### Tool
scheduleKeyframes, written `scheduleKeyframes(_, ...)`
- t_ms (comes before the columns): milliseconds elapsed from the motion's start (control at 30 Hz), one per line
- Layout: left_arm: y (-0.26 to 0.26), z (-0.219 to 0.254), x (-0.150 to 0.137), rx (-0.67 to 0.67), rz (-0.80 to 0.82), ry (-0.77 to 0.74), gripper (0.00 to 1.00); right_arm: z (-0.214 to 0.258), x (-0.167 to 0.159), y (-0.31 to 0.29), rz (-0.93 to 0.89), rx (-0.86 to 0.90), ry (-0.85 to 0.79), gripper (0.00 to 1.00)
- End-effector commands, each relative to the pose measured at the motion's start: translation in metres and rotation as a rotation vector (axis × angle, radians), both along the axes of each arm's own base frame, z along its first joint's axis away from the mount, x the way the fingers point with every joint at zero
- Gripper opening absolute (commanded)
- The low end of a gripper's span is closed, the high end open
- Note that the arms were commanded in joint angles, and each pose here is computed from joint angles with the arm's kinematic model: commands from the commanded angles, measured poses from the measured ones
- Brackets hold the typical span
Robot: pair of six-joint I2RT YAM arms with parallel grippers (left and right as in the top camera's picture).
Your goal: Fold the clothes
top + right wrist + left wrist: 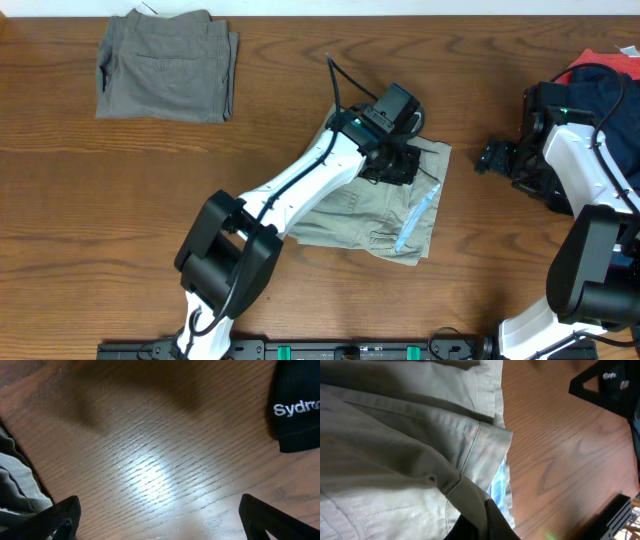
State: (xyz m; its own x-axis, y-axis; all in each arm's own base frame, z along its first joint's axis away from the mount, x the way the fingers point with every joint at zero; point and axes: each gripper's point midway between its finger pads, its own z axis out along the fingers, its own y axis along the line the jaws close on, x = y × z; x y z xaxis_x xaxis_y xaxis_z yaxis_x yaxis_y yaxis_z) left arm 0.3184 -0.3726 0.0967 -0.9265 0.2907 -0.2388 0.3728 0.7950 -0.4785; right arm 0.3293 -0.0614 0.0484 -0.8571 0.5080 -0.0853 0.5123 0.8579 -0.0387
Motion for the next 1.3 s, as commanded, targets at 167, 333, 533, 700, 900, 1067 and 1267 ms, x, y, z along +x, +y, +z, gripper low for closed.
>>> scheduleKeyframes(167,-0.029,0.009,-0.004,-0.096,-0.008,-0.002,0.06,0.009,0.004,-0.003,-0.003,-0.015,-0.028,0.99)
scheduleKeyframes(333,-0.047,0.008,-0.002,-0.132,-0.029,-0.052,0.06,0.009,0.004,-0.003,-0.003,-0.015,-0.028,0.99)
scheduleKeyframes(533,-0.061,-0.019,-0.005,-0.125,-0.027,-0.024,0.09,0.009,0.004,-0.003,-0.003,-0.015,-0.028,0.99)
scheduleKeyframes(700,-0.069,-0.044,-0.013,-0.103,-0.026,0.015,0.47,0.009,0.004,-0.003,-0.003,-0.015,-0.028,0.99)
scheduleKeyframes(900,-0.075,-0.035,-0.022,-0.135,-0.056,0.035,0.74,0.009,0.004,-0.003,-0.003,-0.015,-0.028,0.99)
scheduleKeyframes(1067,-0.068,0.014,-0.017,-0.189,-0.104,-0.055,0.76,0.009,0.004,-0.003,-0.003,-0.015,-0.028,0.99)
scheduleKeyframes(1267,-0.028,0.089,-0.021,-0.191,-0.197,-0.216,0.79,0.009,0.004,-0.003,-0.003,-0.015,-0.028,0.99)
